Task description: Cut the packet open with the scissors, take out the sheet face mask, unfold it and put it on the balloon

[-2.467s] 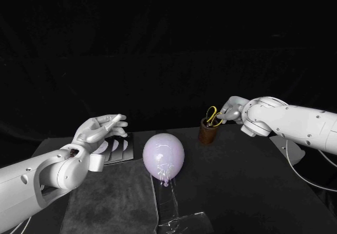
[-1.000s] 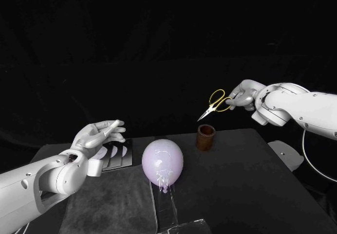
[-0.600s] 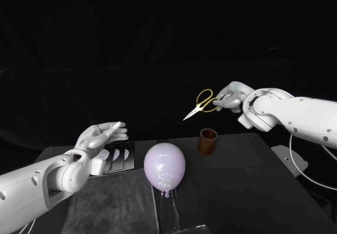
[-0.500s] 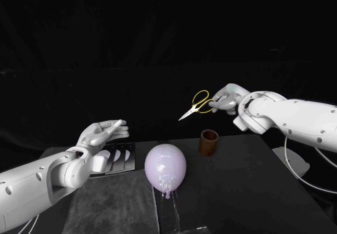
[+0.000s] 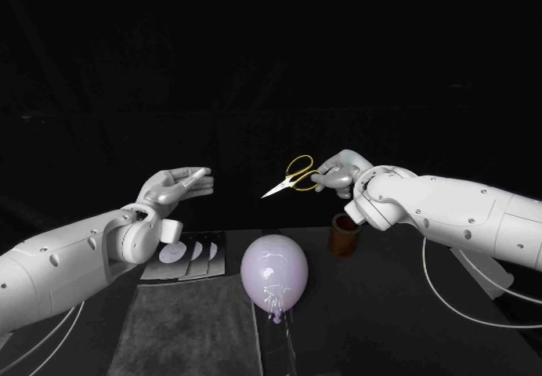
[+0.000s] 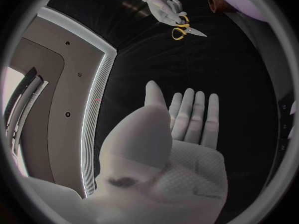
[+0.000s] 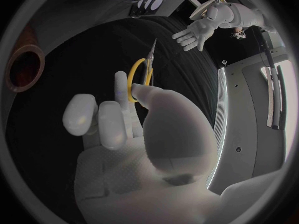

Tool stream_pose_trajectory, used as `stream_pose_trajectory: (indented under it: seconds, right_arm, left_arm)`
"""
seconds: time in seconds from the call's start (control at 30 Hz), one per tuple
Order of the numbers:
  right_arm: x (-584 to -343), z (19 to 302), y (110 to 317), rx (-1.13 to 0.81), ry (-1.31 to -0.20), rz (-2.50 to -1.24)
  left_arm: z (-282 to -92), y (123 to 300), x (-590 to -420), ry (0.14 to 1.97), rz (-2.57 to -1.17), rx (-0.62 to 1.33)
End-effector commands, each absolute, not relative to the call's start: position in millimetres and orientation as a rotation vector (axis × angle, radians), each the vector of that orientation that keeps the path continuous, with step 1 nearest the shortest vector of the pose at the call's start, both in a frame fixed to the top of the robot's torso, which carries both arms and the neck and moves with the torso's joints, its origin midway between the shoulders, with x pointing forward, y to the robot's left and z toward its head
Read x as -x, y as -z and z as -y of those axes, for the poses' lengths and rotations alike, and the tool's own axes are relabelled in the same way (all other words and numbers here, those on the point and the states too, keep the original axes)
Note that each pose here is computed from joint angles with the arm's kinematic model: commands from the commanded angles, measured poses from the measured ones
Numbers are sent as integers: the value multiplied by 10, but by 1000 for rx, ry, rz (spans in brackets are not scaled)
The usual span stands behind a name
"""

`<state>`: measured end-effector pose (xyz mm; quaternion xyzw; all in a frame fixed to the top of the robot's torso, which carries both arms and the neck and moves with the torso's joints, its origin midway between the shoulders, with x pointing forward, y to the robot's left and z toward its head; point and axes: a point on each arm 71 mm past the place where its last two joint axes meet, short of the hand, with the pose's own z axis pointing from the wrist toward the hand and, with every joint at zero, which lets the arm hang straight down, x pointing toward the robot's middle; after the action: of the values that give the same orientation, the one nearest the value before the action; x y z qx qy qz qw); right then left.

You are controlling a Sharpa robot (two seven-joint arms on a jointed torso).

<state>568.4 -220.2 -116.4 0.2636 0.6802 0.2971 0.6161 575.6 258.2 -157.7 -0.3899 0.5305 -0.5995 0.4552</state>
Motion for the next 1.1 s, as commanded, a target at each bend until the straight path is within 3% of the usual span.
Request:
stream_pose_trajectory:
  seconds: [0.03, 0.33, 0.67, 1.1]
  right_arm:
    - [-5699, 2113, 1208, -624, -721, -1542]
    - [-5686, 1776, 1388, -589, -759, -1582]
    - [-5645, 1577, 1437, -546, -791, -1597]
    - [-5612, 1468, 1452, -499, -810, -1605]
  left_arm:
    - [-2506, 1471, -5819, 1470, -1418, 844]
    - [-2300, 1217, -5970, 1354, -1564, 645]
    - [-2043, 1303, -6016, 1217, -1844, 490]
    - [-1779, 1356, -6026, 1194, -1930, 420]
